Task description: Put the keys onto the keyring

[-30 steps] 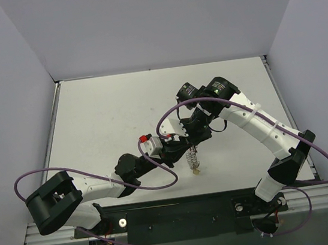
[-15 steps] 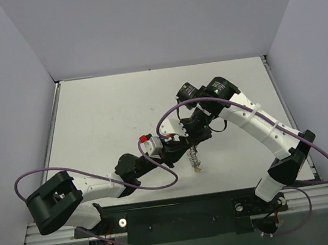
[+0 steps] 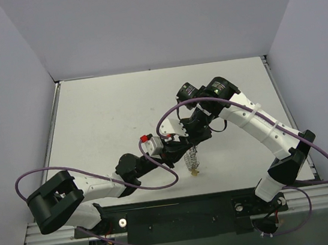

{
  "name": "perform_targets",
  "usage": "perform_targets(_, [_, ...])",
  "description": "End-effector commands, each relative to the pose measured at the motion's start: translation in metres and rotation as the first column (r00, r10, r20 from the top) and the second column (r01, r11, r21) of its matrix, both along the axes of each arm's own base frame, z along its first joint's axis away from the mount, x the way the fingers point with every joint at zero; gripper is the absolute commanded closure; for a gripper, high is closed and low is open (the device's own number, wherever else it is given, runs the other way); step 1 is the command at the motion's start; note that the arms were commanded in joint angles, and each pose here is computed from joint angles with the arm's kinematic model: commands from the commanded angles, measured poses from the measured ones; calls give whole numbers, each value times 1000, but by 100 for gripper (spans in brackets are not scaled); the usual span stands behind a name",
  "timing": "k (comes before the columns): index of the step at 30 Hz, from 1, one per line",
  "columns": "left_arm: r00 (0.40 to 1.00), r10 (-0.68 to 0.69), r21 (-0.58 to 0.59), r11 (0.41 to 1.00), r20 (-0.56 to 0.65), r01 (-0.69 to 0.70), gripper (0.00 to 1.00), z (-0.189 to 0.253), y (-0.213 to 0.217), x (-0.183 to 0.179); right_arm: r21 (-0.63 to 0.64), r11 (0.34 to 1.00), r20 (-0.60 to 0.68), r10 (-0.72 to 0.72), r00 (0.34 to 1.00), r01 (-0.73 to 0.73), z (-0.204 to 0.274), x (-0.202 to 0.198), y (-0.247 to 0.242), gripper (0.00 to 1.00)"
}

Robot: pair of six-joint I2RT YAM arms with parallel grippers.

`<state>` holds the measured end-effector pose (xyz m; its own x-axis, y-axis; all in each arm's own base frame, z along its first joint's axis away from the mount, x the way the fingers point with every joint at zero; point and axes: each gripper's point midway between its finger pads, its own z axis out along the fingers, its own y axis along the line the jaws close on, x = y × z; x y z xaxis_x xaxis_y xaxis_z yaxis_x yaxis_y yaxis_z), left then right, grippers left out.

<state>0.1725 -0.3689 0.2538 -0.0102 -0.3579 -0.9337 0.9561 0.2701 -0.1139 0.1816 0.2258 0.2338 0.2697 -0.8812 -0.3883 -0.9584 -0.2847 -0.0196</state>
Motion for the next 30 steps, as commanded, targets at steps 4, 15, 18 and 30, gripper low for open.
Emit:
perform_targets(4, [999,-8,-66,998,46,11,80,19,2,-3,-118,993,-141,-15,990,-2,16,-48,-46,100])
perform_targets(15, [998,0,-99,995,64,6,100,32,7,-4,-116,993,-145,-17,989,0,16,-48,-45,100])
perform_targets(18, [997,25,-144,989,69,-15,100,41,16,-5,-99,995,-147,-33,989,18,19,-48,-43,82])
perform_targets(30, [981,98,-371,928,165,-30,100,103,64,-18,210,969,-266,-67,961,126,60,-47,-28,69])
